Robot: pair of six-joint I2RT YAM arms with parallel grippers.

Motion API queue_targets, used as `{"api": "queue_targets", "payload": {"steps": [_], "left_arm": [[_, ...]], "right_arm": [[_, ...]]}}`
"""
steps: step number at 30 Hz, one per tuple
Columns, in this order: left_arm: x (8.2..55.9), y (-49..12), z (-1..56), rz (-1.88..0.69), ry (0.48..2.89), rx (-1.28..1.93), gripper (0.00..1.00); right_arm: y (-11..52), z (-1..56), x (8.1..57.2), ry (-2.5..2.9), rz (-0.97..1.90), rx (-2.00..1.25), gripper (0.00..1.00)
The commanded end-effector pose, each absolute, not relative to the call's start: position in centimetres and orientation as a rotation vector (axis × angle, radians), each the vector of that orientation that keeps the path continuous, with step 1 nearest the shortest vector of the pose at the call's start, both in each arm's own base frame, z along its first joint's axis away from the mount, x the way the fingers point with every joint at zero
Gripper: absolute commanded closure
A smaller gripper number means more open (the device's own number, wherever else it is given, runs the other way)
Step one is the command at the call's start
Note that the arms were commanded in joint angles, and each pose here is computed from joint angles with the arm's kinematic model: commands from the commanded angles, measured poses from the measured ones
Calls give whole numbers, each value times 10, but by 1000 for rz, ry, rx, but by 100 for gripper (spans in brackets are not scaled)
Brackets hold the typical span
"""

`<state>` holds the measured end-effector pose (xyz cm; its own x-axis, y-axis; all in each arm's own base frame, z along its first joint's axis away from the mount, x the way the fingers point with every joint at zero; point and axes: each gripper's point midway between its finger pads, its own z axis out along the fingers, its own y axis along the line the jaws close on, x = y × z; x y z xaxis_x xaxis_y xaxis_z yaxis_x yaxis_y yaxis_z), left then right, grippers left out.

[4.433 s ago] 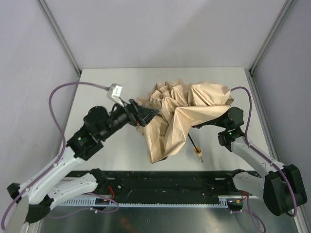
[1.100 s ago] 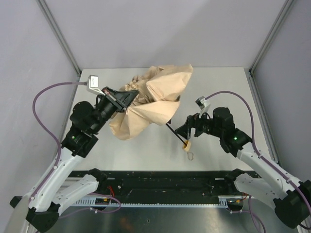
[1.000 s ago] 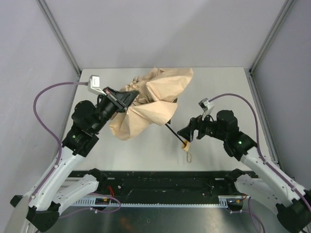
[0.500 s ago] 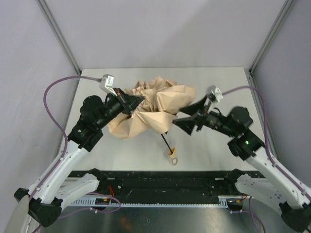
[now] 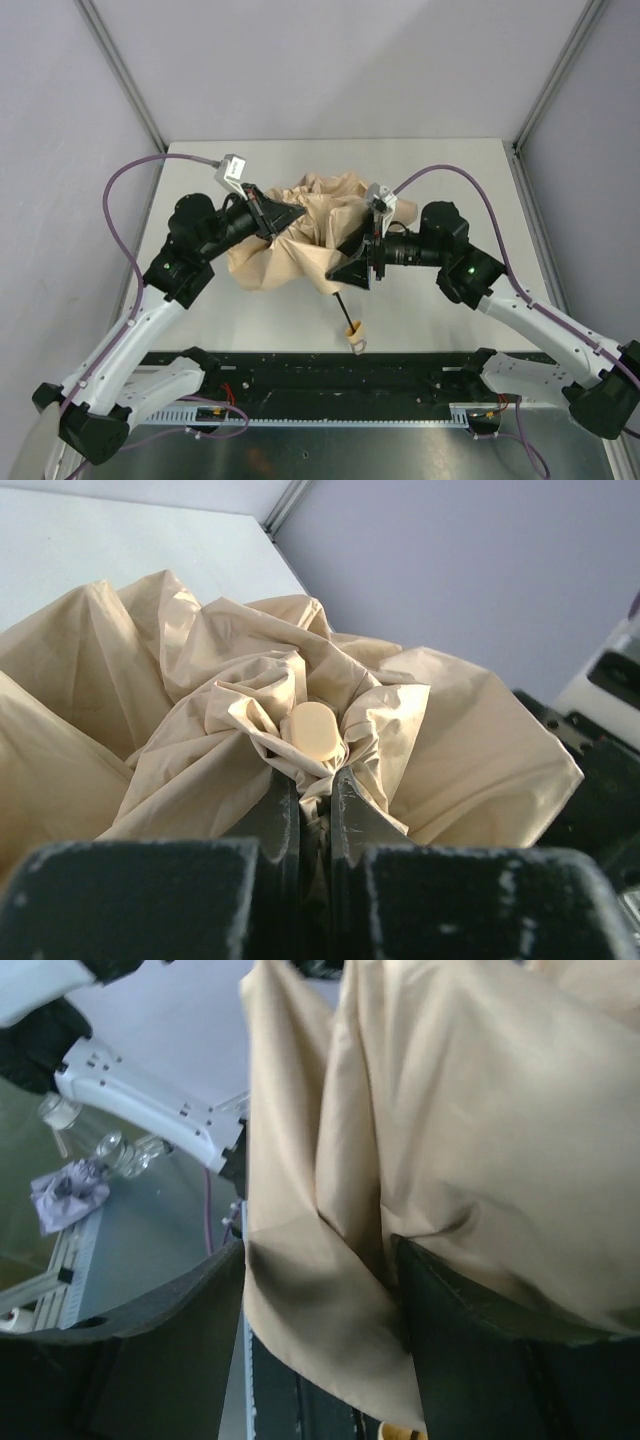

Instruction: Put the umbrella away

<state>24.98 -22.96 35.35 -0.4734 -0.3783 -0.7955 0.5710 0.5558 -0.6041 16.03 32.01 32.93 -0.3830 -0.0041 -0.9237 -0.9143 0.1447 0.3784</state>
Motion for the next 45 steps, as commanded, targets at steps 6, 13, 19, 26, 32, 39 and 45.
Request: {"api": "queue_targets", "payload": {"steps": [6,13,19,26,32,39,45], "left_arm": [[262,-223,397,-1185,1620,77,100],[263,-227,398,-1243,1643,38,100],[256,-232,394,-1311,1670,19,100],[248,-243,387,-1429,1678,42,100],[255,-248,372,-1443,1666,62,100],[271,-232,380,-1360,1589,20,100],[272,-220,412,-1309,1480,51,100]], "right_arm": [[320,337,112,1579,1420,-1036,54],[355,372,92,1443,1561,-972,58],[415,376,96,1449,1726,-809,48],[410,386,60,1434,1826,-947,26],[396,390,38,1464,1687,-976,14],[384,356,37,1625,1355,-883,7],[364,353,47,1631,1207,-793,4]]}}
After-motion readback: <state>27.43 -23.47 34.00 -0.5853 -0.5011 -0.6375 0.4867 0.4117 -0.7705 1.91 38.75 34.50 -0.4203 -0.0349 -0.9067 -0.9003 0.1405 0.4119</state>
